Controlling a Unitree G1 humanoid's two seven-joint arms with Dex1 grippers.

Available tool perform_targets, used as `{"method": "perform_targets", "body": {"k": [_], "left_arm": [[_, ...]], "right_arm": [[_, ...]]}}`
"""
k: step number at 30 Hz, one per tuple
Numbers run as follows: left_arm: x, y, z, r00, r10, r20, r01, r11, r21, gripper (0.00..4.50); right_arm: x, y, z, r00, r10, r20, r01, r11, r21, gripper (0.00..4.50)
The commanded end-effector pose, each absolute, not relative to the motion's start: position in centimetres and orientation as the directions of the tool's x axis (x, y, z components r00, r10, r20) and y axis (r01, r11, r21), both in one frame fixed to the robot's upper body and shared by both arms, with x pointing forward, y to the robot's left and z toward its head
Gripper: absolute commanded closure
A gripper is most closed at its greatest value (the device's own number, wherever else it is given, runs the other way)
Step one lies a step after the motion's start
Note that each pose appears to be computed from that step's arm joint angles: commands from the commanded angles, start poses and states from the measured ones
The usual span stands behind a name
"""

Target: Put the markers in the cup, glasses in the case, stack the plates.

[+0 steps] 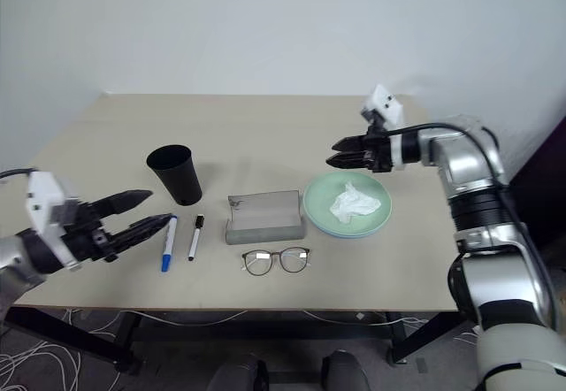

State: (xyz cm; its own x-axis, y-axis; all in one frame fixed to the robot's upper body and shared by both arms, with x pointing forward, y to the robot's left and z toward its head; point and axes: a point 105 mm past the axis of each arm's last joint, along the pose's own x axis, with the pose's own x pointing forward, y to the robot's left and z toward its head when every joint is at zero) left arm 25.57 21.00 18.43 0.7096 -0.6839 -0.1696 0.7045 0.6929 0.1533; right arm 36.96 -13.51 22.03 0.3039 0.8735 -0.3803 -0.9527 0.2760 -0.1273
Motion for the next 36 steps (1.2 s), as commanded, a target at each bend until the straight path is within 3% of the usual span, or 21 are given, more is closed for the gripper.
{"method": "perform_targets", "body": {"k": [1, 8, 16, 24, 36], "left_arm": [[27.0, 18.7, 17.9, 0.646, -0.738, -0.196, 0.763, 0.617, 0.193, 1.39], [28.9, 14.3, 15.1, 0.447, -0.842, -0.301, 0.895, 0.418, 0.159, 1.39], [29.8, 11.7, 11.3, 0.191, -0.862, -0.470, 0.981, 0.184, 0.060, 1.39], [30.6, 9.1, 10.5, 0.091, -0.868, -0.488, 0.996, 0.072, 0.057, 1.39], [30.5, 8.2, 9.0, 0.037, -0.852, -0.523, 0.998, 0.004, 0.064, 1.39]], "right_arm": [[34.9, -12.9, 23.1, 0.183, 0.909, -0.375, -0.981, 0.145, -0.125, 2.58], [33.4, -12.3, 22.4, 0.108, 0.915, -0.389, -0.993, 0.079, -0.091, 2.58], [32.3, -11.9, 21.8, 0.071, 0.913, -0.402, -0.996, 0.046, -0.071, 2.58], [32.3, -11.7, 21.4, 0.085, 0.913, -0.398, -0.996, 0.062, -0.071, 2.58], [32.2, -11.7, 21.2, 0.114, 0.913, -0.393, -0.993, 0.092, -0.073, 2.58]]}}
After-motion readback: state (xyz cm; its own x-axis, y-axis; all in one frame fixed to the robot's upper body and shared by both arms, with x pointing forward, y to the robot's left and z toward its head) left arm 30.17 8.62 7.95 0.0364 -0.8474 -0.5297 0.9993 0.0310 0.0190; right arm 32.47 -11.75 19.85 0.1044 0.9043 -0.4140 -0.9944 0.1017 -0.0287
